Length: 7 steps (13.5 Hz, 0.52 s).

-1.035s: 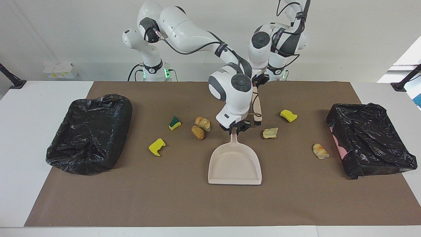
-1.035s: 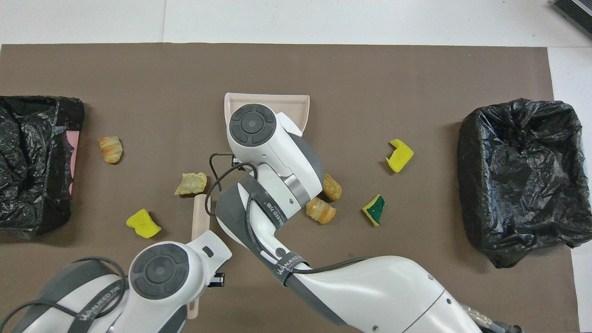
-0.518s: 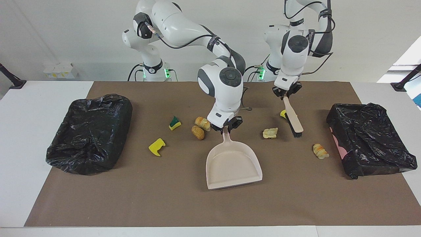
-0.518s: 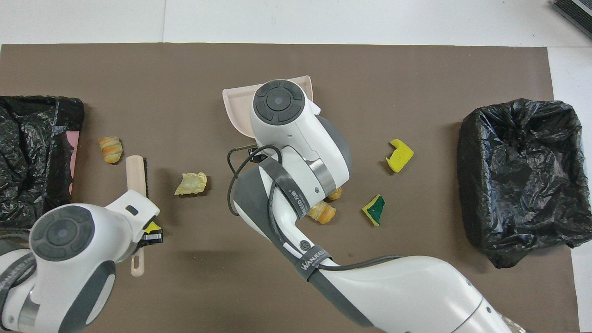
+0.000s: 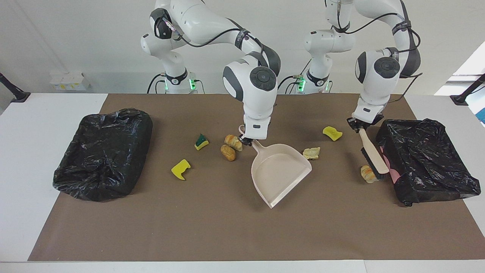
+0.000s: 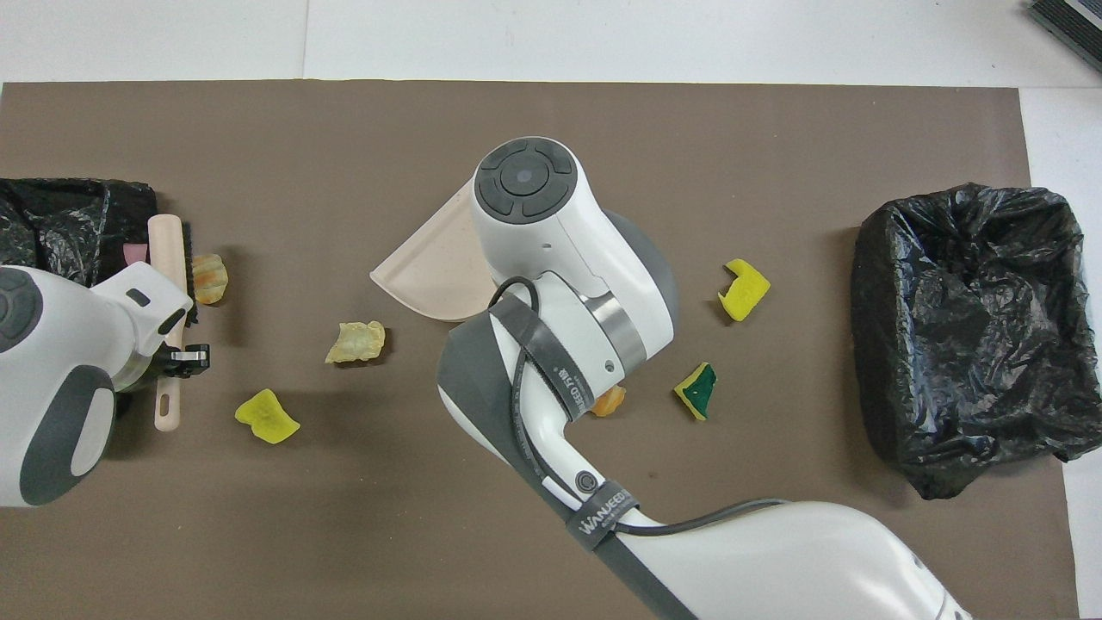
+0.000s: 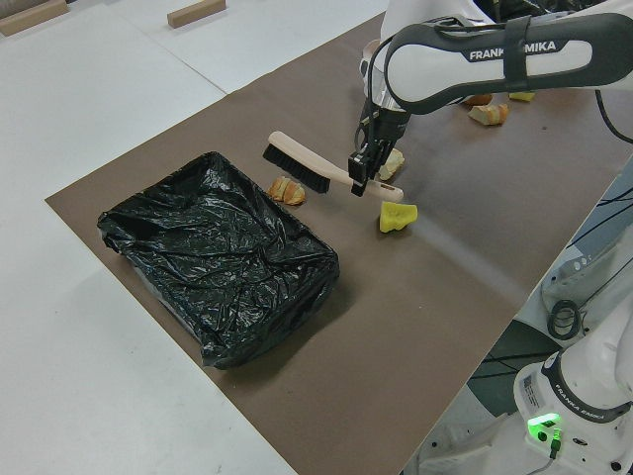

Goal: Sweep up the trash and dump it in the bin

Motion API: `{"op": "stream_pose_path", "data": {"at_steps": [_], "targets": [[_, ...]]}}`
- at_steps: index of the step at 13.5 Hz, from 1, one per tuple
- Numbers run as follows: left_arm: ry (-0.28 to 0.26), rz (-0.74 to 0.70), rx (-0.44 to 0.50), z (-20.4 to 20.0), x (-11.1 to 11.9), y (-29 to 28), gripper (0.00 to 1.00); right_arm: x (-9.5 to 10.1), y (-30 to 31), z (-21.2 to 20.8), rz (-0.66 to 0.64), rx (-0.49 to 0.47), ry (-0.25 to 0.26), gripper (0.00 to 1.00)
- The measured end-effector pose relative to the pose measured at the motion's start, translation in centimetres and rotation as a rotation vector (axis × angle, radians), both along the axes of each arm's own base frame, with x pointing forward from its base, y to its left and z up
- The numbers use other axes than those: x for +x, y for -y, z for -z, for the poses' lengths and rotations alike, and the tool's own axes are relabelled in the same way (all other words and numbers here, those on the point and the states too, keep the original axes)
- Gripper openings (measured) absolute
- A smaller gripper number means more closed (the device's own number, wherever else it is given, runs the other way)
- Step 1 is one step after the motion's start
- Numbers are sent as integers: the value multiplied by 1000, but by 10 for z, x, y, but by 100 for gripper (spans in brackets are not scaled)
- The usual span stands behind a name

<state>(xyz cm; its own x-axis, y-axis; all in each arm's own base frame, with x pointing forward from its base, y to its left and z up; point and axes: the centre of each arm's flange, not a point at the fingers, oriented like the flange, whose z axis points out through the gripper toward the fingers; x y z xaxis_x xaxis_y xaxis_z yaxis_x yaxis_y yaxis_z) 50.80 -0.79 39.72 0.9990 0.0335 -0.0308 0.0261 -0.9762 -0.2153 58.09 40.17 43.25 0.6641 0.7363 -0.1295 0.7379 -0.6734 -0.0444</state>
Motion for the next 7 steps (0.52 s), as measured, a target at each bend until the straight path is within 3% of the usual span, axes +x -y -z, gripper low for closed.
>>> {"op": "stream_pose_path", "data": {"at_steps": [4,7], "targets": [[-33,94,64,28,14,-25,26,-24,7,14,-341,-38,-60,31],[-56,132,82,38,15,-28,26,-39,18,30,-510,-38,-86,31]]}}
